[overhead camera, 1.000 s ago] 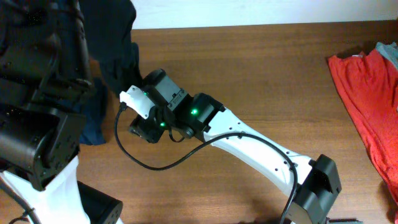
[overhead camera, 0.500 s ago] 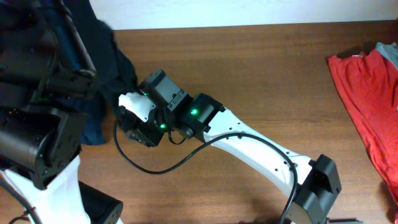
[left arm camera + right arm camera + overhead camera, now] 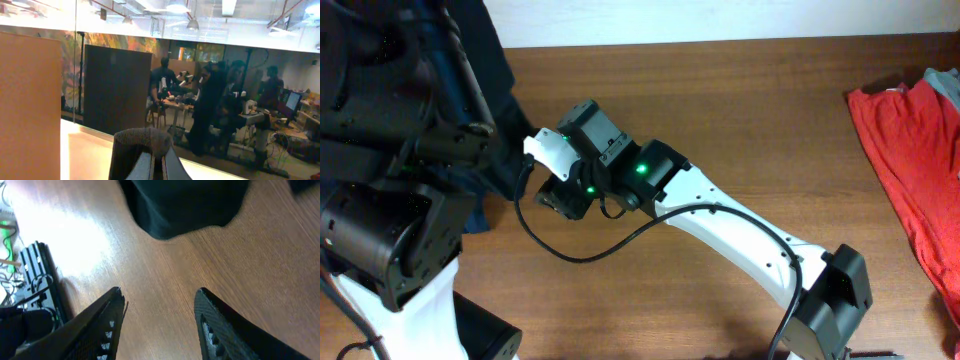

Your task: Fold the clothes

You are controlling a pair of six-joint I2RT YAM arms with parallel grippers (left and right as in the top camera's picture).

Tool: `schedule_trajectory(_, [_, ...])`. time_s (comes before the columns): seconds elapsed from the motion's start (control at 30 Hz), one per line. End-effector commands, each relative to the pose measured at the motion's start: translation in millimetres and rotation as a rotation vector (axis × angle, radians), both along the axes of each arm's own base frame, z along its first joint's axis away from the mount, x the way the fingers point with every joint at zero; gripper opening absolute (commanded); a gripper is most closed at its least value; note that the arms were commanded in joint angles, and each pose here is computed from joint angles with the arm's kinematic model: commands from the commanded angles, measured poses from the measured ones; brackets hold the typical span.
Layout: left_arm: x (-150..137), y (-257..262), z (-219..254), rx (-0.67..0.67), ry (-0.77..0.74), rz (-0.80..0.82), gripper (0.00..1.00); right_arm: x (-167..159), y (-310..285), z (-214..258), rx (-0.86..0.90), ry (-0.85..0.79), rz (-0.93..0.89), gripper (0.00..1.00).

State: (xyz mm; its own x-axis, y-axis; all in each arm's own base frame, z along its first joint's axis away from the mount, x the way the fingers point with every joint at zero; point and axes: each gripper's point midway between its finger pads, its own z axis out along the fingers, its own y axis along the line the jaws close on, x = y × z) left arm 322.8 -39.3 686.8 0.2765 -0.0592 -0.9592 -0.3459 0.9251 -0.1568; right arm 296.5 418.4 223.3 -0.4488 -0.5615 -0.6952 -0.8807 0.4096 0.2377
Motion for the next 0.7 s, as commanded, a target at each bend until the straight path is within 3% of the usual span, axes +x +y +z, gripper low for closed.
schedule_trajectory(0.0, [-1,-2,2,0.016,-0.003,-0.009,0.00,-5,3,5,0.027,-0.016,0.065,0.49])
schedule_trajectory(0.67, [1,-8,4,0.033,-0.007,-0.042,0.01,32,-21,10,0.049,-0.032,0.000,0.54])
